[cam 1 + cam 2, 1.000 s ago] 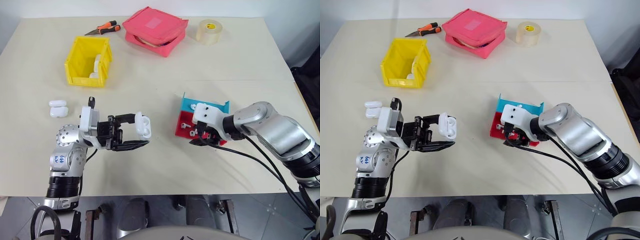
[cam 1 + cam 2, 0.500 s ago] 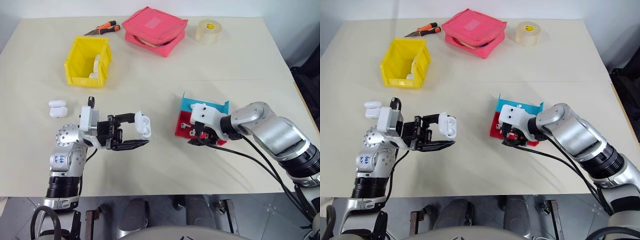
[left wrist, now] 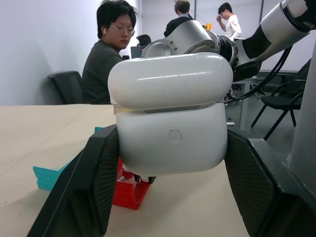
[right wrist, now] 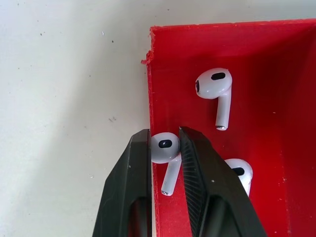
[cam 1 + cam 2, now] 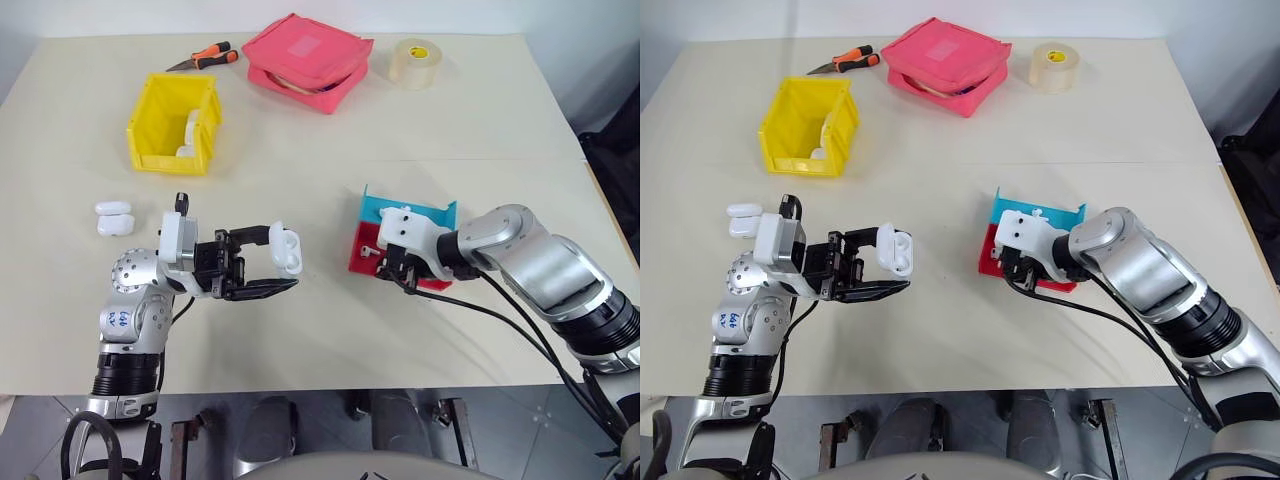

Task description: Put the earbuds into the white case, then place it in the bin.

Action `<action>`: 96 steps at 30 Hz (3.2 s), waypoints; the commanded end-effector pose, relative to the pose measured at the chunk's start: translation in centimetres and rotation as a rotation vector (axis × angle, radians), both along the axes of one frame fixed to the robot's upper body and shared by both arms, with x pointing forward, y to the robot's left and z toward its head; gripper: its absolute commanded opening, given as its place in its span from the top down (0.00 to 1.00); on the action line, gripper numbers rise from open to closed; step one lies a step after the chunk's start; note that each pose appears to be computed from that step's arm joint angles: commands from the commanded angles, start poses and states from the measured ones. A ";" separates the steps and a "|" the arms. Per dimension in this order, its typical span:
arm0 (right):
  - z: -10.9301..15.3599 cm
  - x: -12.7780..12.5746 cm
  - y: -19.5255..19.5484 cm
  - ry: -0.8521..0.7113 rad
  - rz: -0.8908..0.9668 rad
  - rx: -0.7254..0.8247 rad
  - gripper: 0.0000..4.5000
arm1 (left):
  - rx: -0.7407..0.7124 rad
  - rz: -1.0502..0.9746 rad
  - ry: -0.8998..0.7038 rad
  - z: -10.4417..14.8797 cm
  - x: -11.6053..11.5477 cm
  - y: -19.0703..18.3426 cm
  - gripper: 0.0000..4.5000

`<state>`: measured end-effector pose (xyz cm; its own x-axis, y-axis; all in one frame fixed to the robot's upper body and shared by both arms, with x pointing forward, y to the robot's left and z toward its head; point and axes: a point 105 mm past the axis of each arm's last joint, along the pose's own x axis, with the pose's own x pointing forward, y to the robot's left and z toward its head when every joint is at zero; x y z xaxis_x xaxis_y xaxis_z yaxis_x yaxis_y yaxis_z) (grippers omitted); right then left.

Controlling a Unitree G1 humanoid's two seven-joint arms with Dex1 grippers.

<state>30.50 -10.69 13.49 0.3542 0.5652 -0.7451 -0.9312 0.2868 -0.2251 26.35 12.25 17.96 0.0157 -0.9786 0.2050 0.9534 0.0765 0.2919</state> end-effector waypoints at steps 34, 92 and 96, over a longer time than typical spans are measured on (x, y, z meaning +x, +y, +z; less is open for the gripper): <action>12.0 -6.9 7.1 -0.129 0.388 0.982 0.90 | -0.078 -0.122 -0.028 0.6 0.3 -0.9 0.38; 6.1 -4.6 9.0 -0.075 0.347 0.903 0.90 | -0.272 -0.141 -0.145 3.2 0.4 -0.3 0.38; 6.9 -4.7 9.1 -0.093 0.368 0.898 0.63 | -0.271 -0.138 -0.147 3.2 0.5 -0.3 0.38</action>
<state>26.20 -2.14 22.05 0.1037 0.9882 0.1124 -0.9745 0.1236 -0.1871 27.23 11.82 18.38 -0.1024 -0.9071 0.4084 0.9536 0.0273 0.2999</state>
